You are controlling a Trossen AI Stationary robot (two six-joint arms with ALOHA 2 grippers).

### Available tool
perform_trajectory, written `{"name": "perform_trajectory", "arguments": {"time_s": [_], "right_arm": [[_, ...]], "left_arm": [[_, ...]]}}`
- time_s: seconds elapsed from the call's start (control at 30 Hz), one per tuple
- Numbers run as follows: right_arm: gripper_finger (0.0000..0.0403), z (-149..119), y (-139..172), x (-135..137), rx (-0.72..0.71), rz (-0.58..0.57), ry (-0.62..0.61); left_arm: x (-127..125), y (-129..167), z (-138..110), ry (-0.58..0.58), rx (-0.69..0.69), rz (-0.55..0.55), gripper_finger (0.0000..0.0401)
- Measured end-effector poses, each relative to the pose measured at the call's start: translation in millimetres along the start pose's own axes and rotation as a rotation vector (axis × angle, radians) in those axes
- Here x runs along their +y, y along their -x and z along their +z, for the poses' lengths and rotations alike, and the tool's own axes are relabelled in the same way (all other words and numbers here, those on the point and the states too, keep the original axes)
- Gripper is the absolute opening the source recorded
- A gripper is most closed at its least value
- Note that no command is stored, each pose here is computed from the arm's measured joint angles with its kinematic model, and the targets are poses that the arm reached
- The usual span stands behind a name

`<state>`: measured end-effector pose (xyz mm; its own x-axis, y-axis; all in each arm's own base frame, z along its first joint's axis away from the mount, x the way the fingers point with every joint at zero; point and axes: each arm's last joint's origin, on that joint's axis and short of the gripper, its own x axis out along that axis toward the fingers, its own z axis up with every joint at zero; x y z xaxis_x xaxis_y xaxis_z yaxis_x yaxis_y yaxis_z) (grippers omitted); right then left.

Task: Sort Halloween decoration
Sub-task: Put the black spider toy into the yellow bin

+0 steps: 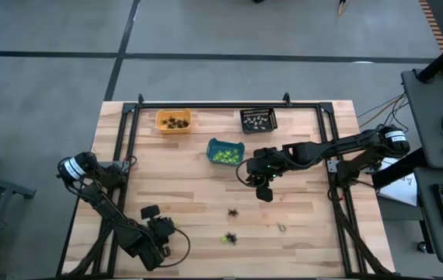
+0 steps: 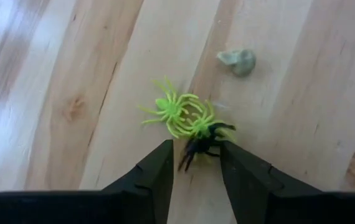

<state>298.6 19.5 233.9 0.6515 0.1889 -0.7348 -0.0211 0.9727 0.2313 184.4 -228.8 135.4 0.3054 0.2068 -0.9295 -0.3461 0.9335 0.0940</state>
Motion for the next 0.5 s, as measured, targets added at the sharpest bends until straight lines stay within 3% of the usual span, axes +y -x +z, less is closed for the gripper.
{"name": "perform_trajectory", "arguments": {"time_s": [0.5], "right_arm": [[0.0068, -0.1, 0.0, 0.1, 0.000, 0.000, 0.000]], "left_arm": [[-0.6, 0.5, -0.4, 0.005, 0.025, -0.012, 0.0018]]}}
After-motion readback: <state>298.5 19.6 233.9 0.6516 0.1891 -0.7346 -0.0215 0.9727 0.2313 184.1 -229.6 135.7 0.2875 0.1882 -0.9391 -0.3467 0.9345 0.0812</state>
